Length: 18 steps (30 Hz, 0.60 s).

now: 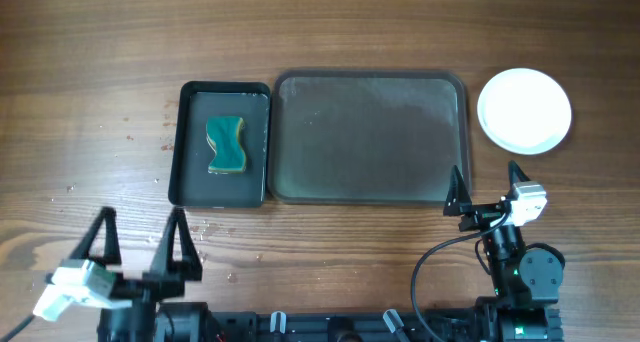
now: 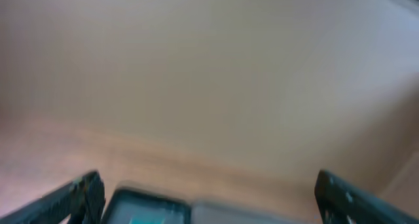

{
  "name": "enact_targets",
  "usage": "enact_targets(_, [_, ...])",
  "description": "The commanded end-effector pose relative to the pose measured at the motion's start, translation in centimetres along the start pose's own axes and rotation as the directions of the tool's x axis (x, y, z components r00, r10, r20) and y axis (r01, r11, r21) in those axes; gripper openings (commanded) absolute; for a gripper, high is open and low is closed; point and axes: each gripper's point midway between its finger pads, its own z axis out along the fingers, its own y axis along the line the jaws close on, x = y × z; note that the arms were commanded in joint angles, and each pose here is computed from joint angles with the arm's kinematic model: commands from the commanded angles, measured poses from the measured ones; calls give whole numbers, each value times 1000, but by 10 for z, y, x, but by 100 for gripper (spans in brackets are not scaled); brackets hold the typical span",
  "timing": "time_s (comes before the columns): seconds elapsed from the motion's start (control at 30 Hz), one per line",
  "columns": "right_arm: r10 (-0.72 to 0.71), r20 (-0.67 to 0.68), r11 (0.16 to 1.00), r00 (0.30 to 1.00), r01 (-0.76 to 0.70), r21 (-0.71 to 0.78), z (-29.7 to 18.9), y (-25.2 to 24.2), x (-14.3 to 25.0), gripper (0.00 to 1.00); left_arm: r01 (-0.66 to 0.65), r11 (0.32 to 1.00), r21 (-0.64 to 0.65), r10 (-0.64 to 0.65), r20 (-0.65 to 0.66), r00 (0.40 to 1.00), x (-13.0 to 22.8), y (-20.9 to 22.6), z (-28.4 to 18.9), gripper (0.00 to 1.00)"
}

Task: Clean dirty plates on tray and stack at the side

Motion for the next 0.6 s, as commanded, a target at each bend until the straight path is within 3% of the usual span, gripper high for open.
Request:
enact_targets(0.0, [10, 15, 1000, 1000, -11, 6, -1, 0, -3, 100, 5, 1000, 11, -6, 60, 998, 14, 9, 24, 100])
enact_targets(0.33, [10, 15, 1000, 1000, -11, 6, -1, 0, -3, 100, -16, 995, 94, -8, 252, 968, 67, 29, 62, 100])
enact_targets(0.57, [11, 15, 1000, 1000, -11, 6, -1, 0, -3, 100, -5, 998, 69, -6, 148, 989, 113, 44, 71, 100])
